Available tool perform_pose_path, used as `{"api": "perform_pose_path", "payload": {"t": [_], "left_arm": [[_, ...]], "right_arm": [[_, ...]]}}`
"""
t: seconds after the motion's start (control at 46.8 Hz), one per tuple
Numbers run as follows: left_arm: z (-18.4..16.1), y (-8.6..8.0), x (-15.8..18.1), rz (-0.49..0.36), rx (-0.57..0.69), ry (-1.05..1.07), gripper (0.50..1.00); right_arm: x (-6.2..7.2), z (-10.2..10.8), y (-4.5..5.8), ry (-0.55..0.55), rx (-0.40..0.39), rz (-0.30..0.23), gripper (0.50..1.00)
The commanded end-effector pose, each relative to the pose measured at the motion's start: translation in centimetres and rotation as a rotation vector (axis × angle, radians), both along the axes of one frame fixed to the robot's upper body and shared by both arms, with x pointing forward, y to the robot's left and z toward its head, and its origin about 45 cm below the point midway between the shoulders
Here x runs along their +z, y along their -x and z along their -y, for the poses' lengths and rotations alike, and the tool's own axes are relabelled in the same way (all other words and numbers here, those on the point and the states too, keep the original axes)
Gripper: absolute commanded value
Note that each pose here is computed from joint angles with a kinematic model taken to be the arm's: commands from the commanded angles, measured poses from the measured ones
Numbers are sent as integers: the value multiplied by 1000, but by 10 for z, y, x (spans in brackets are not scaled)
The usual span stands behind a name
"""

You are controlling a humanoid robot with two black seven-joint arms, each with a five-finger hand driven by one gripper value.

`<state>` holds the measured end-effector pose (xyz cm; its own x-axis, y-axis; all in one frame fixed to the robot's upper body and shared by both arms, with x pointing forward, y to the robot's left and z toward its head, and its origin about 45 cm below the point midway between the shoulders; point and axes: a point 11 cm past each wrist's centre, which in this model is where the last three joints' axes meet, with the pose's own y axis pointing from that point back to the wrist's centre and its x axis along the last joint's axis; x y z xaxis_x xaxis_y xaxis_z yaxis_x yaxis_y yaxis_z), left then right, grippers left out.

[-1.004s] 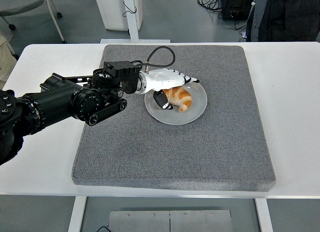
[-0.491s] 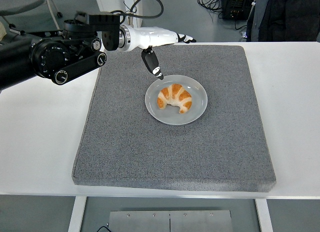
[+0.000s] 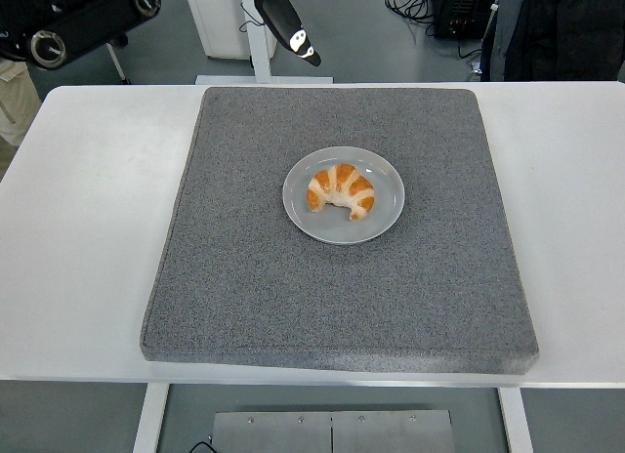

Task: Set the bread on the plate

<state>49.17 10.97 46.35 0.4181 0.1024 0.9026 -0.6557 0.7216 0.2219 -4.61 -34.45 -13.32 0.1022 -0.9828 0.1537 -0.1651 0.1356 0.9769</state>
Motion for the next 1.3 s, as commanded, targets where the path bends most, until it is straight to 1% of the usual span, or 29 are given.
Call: {"api": "perform_pose_path", "payload": {"t": [0.0,0.128,0.235,0.406,0.556,0.726,0.855,1.004,1.111,1.282], "left_arm": [[-6,-1,14,-7,17,64,989],[-21,-5,24,-18,64,121,989],[-44,-10,34,-33,141,174,989],[-72,-14,41,-100,212,337,989],[-97,-21,19,-218,284,506,987],[-117,-27,-10,-309,341,662,989],[-132,-29,-33,-351,377,742,989],[-152,-33,-52,-374,433,834,987],[-171,-35,-61,-388,472,943,987],[-189,-35,-84,-425,520,1073,987]], "right_arm": [[0,0,0,0,1,0,1000],[0,0,0,1,-1,0,1000],[0,0,0,0,1,0,1000],[0,0,0,-1,1,0,1000],[0,0,0,0,1,0,1000],[0,0,0,0,1,0,1000],[0,0,0,0,1,0,1000],[0,0,0,0,1,0,1000],[0,0,0,0,1,0,1000],[0,0,0,-1,1,0,1000]]}}
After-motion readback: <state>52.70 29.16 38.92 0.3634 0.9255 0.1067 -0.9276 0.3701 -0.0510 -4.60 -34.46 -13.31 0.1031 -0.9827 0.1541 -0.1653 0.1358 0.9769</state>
